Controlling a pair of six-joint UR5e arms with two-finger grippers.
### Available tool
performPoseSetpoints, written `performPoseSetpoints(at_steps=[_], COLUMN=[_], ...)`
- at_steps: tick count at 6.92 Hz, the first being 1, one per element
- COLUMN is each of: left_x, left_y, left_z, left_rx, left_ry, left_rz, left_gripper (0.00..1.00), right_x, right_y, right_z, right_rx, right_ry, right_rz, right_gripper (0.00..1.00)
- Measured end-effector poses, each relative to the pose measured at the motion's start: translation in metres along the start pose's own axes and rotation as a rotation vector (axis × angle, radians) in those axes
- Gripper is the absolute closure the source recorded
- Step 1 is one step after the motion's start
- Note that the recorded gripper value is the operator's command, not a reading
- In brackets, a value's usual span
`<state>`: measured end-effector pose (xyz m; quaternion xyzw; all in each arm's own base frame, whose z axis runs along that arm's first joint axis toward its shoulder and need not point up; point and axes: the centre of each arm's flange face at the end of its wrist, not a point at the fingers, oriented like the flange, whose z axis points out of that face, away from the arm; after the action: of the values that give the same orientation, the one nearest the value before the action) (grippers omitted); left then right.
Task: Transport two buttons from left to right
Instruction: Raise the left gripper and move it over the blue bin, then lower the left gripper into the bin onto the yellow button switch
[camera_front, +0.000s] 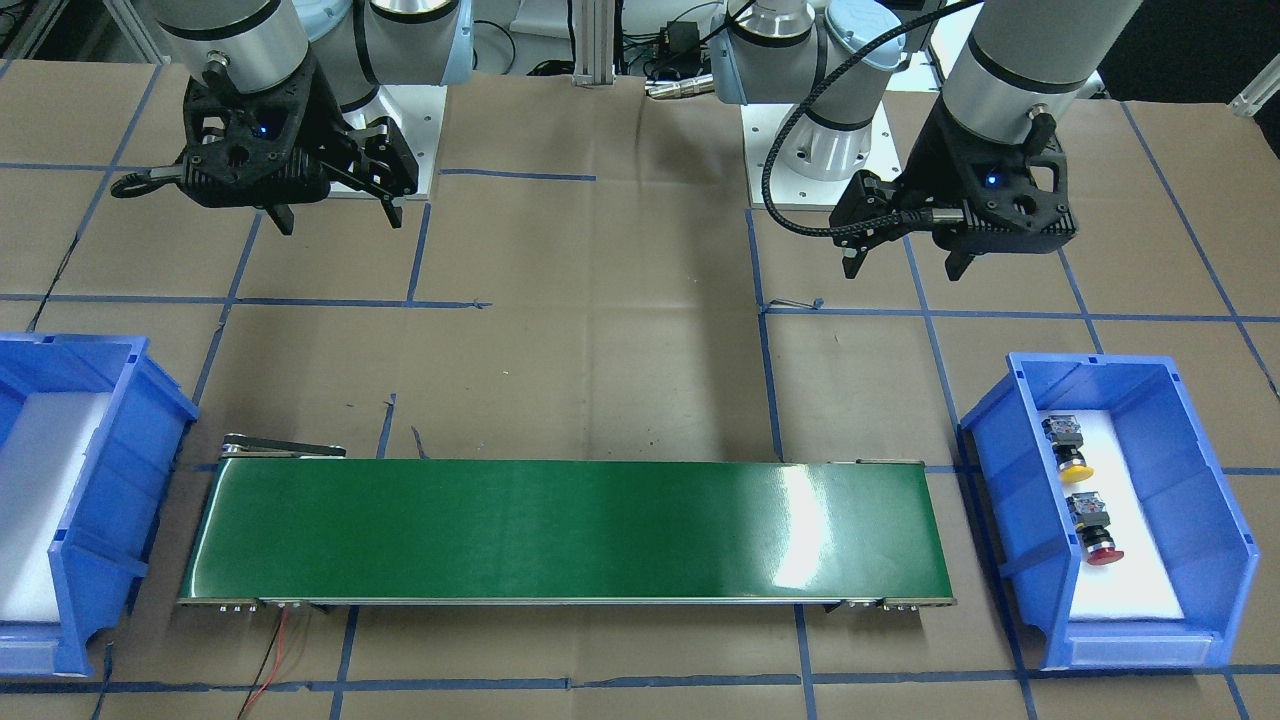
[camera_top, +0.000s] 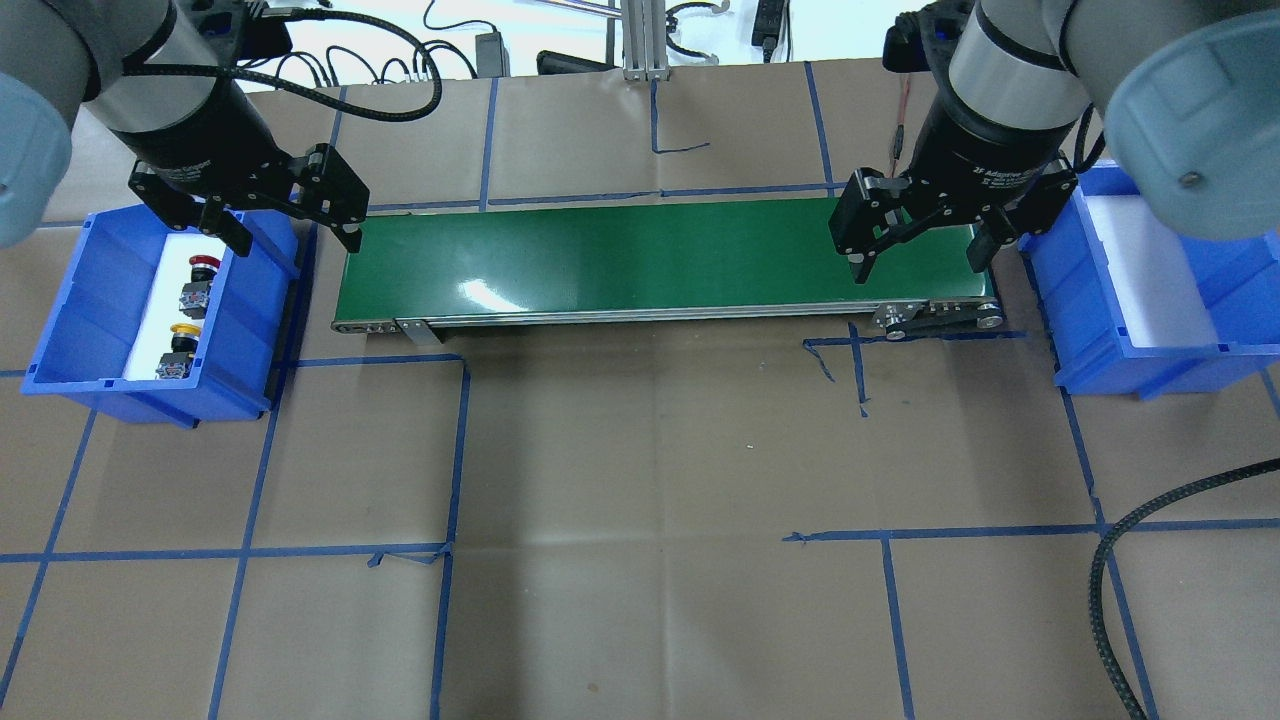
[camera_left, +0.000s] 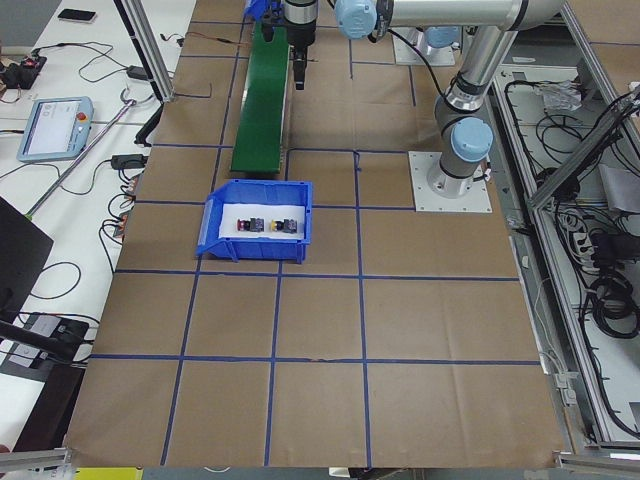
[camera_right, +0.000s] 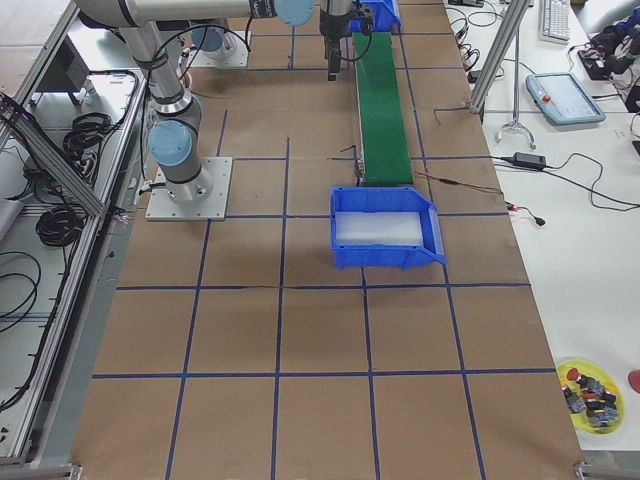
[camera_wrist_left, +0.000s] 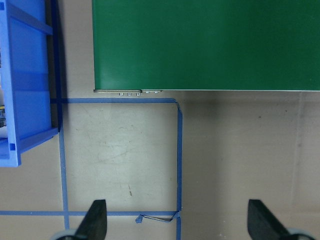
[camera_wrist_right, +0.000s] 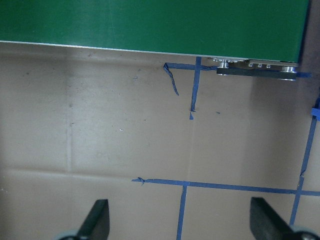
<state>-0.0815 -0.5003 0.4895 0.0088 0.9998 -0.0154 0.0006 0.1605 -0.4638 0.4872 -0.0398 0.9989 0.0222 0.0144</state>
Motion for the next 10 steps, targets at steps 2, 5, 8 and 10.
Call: performPoseSetpoints(at_steps=[2, 5, 8, 10], left_x=[-0.076, -0.195, -0.279, -0.297], left_y=[-0.006, 0.007, 0.016, 0.014], left_z=[0.001, 0.020, 0.056, 0.095], left_rx=[0.000, -0.036, -0.056, -0.025], left_ry=[0.000, 0.009, 0.040, 0.014], left_rz=[0.030, 0.088, 0.178, 0.180], left_gripper=[0.00, 0.01, 0.01, 0.01], right_x=[0.000, 0.000, 0.001, 0.001], right_y=[0.000, 0.000, -0.001, -0.001], right_z=[0.000, 0.000, 0.000, 0.000], right_rx=[0.000, 0.001, 0.000, 0.000], right_ry=[0.000, 0.000, 0.000, 0.000], right_rz=[0.001, 0.001, 0.001, 0.001], right_gripper=[0.00, 0.00, 0.00, 0.00])
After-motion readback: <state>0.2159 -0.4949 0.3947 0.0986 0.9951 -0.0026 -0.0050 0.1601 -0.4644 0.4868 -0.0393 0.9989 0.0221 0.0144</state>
